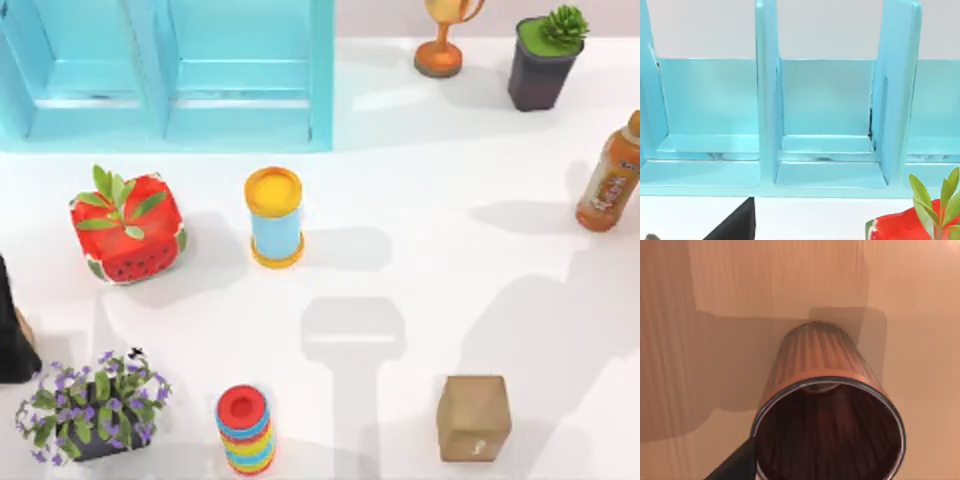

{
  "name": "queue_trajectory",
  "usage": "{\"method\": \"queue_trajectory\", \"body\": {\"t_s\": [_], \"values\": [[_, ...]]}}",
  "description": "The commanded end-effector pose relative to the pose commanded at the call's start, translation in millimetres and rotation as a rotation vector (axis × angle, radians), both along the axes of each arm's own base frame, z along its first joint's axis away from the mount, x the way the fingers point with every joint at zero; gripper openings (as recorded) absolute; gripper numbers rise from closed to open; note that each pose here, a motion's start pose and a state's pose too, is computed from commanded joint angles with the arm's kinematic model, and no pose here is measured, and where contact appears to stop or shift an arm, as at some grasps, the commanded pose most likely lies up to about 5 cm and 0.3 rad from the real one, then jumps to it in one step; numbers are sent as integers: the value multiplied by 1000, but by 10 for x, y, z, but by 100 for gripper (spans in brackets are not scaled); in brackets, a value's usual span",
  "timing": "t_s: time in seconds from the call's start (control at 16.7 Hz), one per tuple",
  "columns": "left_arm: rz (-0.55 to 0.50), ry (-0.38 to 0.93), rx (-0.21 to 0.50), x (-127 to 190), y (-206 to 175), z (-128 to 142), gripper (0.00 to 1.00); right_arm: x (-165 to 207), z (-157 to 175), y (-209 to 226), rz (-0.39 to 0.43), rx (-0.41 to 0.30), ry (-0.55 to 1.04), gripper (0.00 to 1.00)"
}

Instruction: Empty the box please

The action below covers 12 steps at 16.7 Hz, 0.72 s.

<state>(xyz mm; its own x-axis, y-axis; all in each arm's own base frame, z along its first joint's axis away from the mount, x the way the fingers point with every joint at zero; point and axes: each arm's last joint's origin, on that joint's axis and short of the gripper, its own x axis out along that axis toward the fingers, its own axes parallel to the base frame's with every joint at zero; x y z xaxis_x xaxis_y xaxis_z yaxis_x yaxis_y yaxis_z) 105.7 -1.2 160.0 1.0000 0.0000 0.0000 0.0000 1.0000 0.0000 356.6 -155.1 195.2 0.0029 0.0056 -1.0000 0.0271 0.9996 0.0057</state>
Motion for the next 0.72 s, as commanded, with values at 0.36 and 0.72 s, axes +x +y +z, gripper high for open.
{"method": "queue_trajectory", "body": {"t_s": [0.36,0.72], "values": [[0,0,0,0,0,0,100,-6,-358,4,0,0,0,100],[0,0,0,0,0,0,100,-6,-358,4,0,0,0,77]]}}
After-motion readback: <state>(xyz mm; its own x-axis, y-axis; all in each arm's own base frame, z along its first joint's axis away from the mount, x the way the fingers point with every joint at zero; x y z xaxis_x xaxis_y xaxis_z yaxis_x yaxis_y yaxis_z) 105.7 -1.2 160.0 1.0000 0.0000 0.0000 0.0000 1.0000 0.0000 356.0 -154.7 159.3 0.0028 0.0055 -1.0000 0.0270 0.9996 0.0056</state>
